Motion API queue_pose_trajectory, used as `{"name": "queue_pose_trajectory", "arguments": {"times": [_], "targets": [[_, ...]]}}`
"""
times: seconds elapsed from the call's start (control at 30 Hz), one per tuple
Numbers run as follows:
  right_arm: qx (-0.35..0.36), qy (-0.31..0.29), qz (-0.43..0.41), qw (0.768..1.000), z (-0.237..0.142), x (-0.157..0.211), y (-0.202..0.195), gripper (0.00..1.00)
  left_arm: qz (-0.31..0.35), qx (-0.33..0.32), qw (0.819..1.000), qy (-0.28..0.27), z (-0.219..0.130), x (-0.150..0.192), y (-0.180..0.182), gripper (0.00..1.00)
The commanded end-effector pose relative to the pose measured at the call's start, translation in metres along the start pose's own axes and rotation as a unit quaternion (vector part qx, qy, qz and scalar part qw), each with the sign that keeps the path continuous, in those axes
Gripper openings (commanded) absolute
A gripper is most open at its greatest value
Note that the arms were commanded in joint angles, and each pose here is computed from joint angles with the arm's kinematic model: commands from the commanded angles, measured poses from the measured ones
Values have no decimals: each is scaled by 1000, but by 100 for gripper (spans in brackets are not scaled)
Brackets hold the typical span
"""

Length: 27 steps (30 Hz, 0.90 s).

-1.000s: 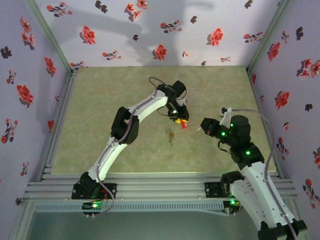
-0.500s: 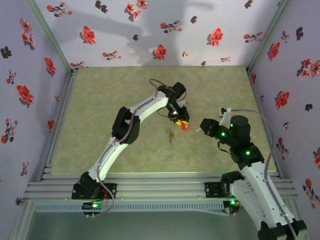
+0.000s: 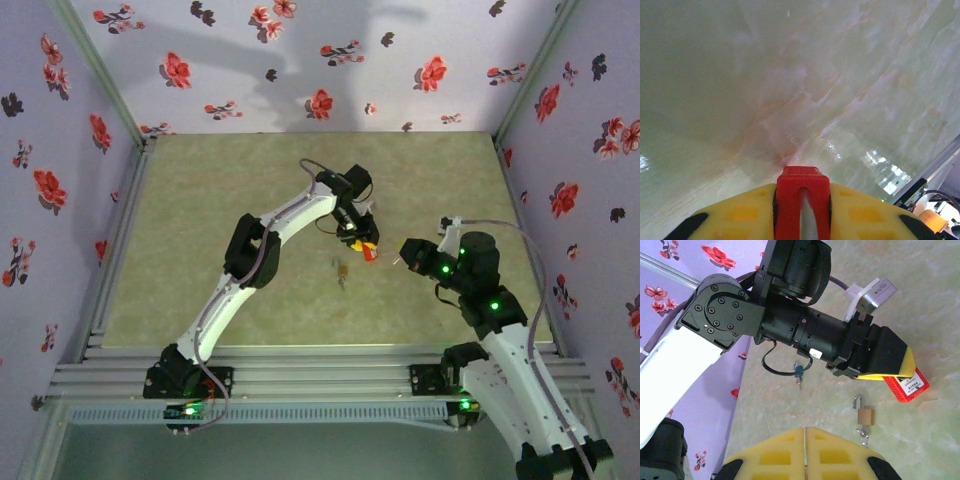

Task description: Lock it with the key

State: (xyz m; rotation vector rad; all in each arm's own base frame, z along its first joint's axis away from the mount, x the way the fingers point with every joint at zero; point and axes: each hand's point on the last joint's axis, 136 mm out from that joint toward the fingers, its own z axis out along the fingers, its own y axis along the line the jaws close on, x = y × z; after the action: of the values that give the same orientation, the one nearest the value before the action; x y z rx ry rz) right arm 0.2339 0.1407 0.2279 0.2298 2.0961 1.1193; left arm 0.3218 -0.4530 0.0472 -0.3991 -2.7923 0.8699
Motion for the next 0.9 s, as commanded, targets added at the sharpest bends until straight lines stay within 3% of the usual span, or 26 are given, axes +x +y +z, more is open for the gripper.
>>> {"name": "queue_pose_trajectory", "arguments": {"times": [0.0, 0.67, 0.87], "targets": [[-14, 1, 0, 1000, 0, 1, 3, 0, -1, 2, 1000, 16, 1, 4, 3, 31], [-3, 6, 2, 1000, 2, 5, -4, 0, -1, 5, 1000, 10, -4, -1, 3, 41], [36, 27, 7, 999, 8, 10, -20, 0, 7, 6, 1000, -16, -32, -10, 1, 46]]}}
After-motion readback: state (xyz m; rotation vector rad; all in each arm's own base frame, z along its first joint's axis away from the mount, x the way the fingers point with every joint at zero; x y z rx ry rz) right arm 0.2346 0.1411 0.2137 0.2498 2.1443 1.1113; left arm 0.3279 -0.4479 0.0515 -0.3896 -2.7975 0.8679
